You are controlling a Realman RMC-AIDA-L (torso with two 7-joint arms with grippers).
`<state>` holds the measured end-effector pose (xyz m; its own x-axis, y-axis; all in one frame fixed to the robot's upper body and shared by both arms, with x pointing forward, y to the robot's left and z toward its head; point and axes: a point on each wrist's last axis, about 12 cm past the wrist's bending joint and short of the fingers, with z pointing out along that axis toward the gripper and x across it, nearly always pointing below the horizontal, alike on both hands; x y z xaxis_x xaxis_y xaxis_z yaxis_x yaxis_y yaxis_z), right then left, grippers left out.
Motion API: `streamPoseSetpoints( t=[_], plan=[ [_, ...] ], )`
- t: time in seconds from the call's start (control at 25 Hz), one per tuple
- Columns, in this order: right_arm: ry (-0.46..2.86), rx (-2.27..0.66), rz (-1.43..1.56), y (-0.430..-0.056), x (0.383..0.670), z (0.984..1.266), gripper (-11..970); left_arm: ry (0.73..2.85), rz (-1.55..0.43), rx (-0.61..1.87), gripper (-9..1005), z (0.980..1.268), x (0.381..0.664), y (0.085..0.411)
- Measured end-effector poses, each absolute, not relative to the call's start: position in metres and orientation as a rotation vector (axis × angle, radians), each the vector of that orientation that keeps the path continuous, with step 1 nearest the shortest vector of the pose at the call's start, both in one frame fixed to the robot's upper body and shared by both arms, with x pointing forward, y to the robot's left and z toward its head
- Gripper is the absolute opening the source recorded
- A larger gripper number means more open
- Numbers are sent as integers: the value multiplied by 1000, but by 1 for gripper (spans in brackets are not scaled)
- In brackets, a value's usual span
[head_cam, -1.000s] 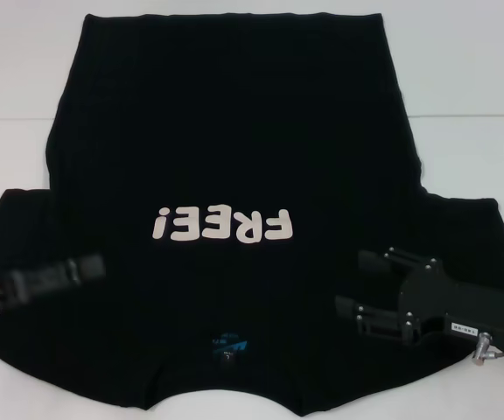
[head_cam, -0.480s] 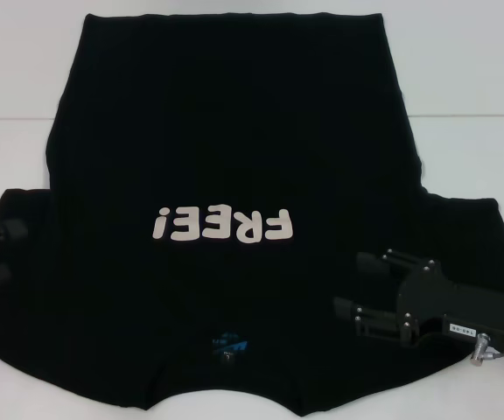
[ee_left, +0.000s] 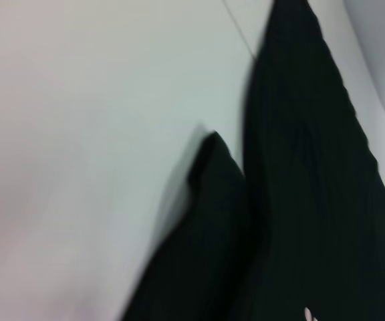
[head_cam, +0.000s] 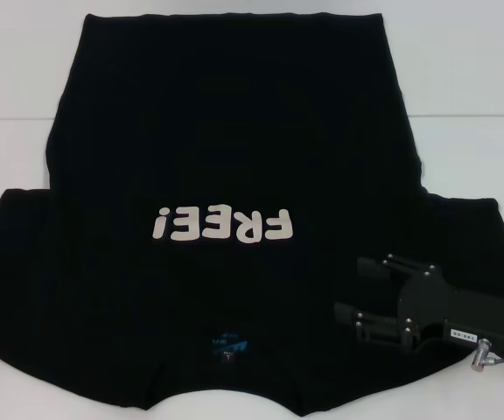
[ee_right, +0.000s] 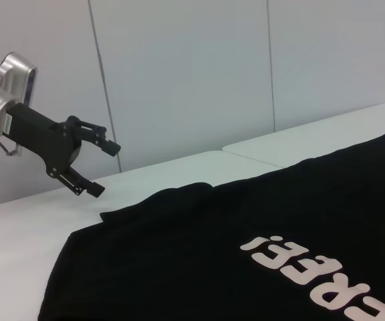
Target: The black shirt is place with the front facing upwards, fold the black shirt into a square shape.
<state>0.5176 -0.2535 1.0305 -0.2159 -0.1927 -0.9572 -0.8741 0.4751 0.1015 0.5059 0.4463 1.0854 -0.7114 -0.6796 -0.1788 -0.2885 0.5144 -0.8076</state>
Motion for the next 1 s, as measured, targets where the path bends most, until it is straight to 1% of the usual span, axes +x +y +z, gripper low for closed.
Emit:
streamPoseSetpoints(
  t=[0.36, 1.0],
  plan=[
    [1700, -920, 826, -254, 518, 1030, 831, 2272, -1010, -904, 899, 1069, 505, 449],
    [1704, -915, 835, -253, 516, 1029, 830, 2263, -959, -937, 887, 1065, 505, 453]
  ],
)
